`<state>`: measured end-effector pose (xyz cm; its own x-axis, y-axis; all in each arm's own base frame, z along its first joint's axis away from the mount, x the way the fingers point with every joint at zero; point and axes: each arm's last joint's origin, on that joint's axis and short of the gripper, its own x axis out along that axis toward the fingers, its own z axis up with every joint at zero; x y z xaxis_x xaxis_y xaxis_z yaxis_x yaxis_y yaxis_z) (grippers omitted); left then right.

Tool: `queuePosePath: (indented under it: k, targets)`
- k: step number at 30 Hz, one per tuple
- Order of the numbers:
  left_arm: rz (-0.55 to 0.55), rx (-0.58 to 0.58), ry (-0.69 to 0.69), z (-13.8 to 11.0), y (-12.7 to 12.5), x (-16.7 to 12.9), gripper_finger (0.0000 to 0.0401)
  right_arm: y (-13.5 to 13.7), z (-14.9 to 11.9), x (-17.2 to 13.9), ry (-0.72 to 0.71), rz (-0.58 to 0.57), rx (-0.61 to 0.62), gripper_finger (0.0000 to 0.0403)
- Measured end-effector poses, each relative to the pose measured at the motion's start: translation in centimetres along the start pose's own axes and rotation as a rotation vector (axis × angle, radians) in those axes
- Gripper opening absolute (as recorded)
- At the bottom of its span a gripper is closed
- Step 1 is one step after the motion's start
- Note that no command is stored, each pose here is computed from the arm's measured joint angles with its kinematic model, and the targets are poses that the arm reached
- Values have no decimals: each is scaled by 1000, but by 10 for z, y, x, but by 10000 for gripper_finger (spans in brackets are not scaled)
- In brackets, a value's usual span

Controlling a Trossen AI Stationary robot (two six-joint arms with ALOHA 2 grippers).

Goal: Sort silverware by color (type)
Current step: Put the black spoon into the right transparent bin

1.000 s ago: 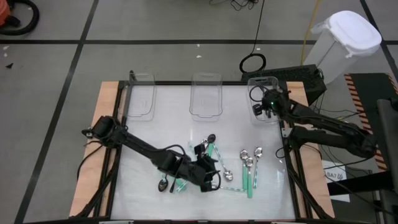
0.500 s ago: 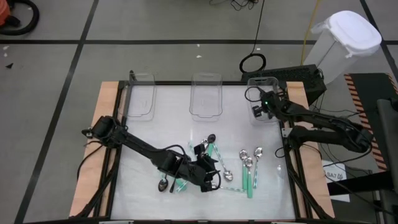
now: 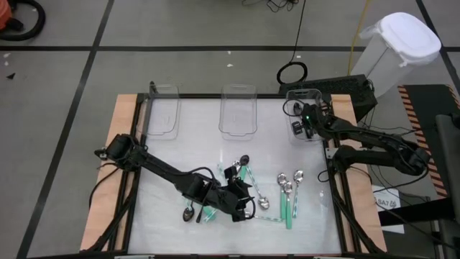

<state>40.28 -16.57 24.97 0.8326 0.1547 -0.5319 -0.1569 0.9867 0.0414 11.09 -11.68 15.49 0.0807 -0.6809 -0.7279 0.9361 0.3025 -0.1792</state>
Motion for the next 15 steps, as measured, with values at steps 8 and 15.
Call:
queuePosePath:
  k: [8, 15]
  targets:
    - [8, 8, 23, -3, 1, 0, 186, -4, 8, -28, -121, 73, -36, 66]
    - [42, 12, 78, -9, 4, 0, 186, 0, 1, -67, -170, 419, -51, 68]
